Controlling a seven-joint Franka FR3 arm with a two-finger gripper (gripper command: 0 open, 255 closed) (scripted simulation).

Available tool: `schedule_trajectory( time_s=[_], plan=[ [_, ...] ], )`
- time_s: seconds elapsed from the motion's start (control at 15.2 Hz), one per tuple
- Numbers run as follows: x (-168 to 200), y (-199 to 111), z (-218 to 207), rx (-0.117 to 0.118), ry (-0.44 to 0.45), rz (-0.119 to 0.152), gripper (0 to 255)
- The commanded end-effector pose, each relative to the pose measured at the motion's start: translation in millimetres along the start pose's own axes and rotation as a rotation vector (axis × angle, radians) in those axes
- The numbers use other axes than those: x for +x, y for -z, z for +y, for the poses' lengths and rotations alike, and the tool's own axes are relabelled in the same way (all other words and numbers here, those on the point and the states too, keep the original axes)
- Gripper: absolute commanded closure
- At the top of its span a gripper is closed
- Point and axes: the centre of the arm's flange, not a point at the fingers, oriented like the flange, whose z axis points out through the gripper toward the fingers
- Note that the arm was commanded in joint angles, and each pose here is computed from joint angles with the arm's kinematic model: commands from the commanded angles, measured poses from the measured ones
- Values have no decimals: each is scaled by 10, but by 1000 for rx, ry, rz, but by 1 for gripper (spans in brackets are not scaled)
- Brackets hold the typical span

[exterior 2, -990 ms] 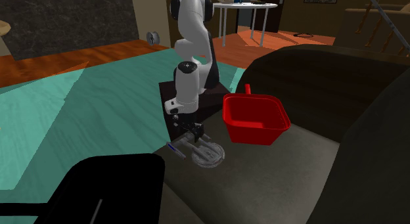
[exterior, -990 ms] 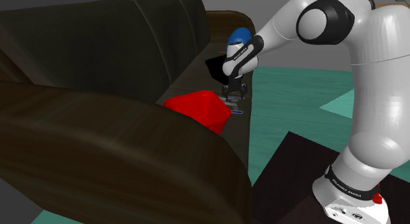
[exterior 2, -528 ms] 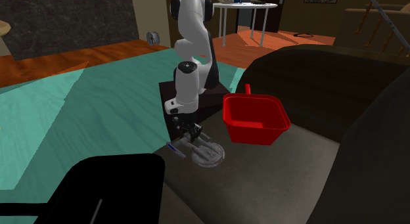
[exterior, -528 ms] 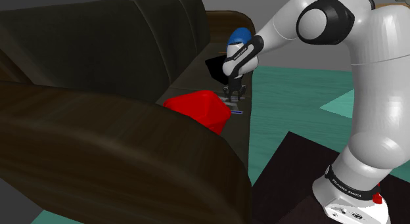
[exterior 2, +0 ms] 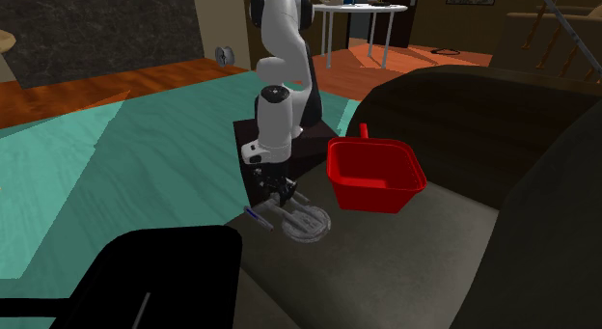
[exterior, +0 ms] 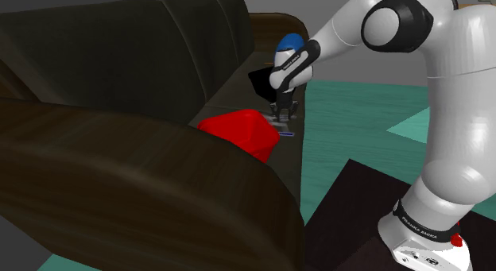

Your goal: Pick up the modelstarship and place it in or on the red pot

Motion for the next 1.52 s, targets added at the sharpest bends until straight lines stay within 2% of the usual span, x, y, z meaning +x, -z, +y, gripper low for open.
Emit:
schedule_trajectory(
  time_s=[0.0, 1.45],
  plan=[
    [9, 98, 3, 0, 0, 1, 255],
    [25, 1258, 75, 0, 0, 1, 255]
  ],
)
